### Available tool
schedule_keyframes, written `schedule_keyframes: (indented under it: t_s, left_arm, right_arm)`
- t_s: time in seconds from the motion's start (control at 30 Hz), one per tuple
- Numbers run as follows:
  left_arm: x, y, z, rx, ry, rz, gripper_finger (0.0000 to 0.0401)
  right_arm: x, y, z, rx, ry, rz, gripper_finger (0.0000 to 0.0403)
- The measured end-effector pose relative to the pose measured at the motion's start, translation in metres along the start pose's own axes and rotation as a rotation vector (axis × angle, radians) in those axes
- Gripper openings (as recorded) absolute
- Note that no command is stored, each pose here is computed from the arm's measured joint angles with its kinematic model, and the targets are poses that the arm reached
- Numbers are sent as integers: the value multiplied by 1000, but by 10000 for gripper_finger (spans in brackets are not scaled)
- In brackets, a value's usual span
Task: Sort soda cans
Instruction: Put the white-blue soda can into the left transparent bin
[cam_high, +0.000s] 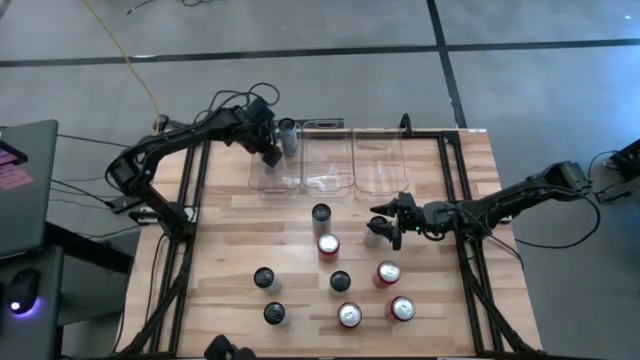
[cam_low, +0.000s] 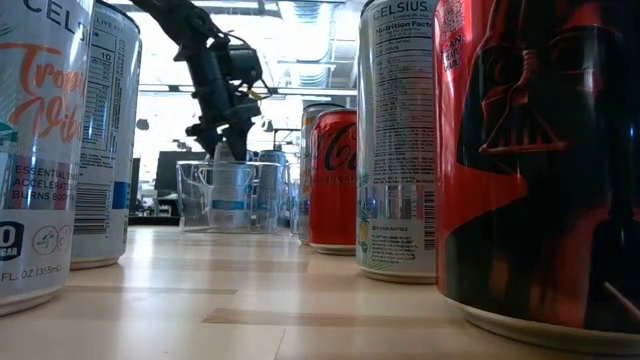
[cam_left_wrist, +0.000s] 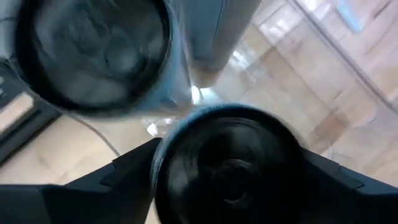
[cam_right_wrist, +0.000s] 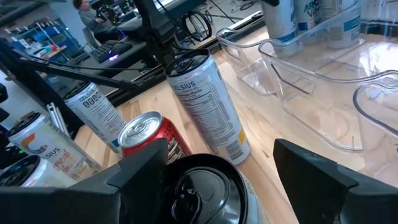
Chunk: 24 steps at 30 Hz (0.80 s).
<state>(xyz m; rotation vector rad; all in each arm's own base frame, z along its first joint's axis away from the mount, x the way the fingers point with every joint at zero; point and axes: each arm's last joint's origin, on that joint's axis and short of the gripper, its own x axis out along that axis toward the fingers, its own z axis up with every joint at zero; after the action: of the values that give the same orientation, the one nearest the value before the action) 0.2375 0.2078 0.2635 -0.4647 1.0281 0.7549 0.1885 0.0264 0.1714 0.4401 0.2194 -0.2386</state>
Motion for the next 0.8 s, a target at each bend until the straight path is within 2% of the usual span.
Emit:
schedule_keyframes:
  t_s: [0.37, 0.53, 0.8]
  left_arm:
    - [-4, 1, 1, 29, -22, 2, 320]
    - [-20, 3, -2, 38, -52, 44, 321]
    - [-55, 6, -6, 28, -162, 50, 322]
  right_arm:
    - [0, 0, 0, 0, 0, 0, 313]
    - [0, 0, 0, 0, 0, 0, 313]
    - [0, 0, 0, 0, 0, -1, 313]
